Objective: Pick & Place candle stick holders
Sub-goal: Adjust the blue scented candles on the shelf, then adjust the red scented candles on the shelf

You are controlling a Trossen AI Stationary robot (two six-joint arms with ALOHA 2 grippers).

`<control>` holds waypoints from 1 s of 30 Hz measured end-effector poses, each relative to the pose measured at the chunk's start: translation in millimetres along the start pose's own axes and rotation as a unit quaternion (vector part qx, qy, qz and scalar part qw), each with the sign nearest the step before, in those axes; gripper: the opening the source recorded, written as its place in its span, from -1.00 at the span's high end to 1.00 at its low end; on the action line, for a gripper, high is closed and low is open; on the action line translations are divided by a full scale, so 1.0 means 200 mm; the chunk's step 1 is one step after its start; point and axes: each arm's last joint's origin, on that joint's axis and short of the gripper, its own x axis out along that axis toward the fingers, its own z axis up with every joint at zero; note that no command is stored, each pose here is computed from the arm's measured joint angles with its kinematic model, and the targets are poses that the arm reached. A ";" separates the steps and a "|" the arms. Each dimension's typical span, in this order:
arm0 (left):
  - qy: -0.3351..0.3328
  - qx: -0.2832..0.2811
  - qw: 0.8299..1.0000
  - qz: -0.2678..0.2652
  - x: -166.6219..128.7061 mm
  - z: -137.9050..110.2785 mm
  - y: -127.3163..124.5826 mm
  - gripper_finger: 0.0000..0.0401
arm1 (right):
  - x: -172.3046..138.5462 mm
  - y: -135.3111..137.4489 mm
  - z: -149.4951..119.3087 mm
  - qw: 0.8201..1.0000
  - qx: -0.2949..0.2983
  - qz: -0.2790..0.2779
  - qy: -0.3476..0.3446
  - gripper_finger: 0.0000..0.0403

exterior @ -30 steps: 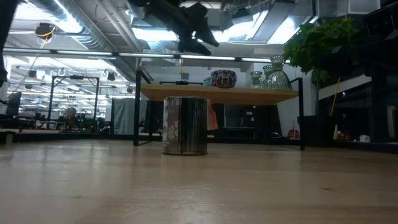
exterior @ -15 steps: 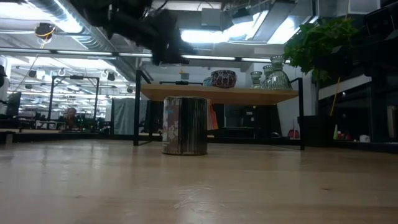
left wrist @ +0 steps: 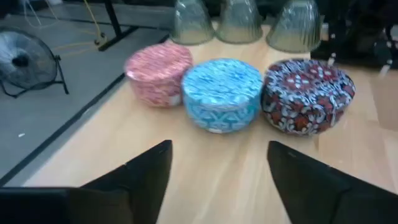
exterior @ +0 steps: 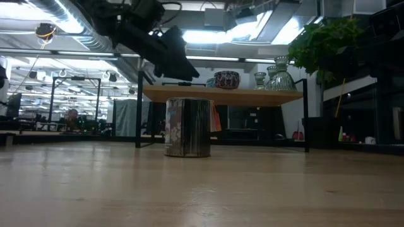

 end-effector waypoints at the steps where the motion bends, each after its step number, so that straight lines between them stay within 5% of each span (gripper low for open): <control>1: 0.005 0.001 1.000 0.003 0.01 0.00 -0.01 -0.22 | 0.00 0.00 0.00 1.000 0.000 0.000 0.000 -0.98; 12: 0.113 0.017 0.993 0.013 0.21 0.14 -0.03 0.35 | 0.00 0.00 0.00 1.000 0.000 0.000 0.000 -0.98; 23: 0.128 0.025 0.991 -0.010 0.34 0.20 -0.04 0.52 | 0.00 0.00 0.00 1.000 0.000 0.000 0.000 -0.98; 30: 0.143 0.037 0.989 0.012 0.24 0.28 -0.02 0.57 | 0.00 0.00 0.00 1.000 0.000 0.000 0.000 -0.98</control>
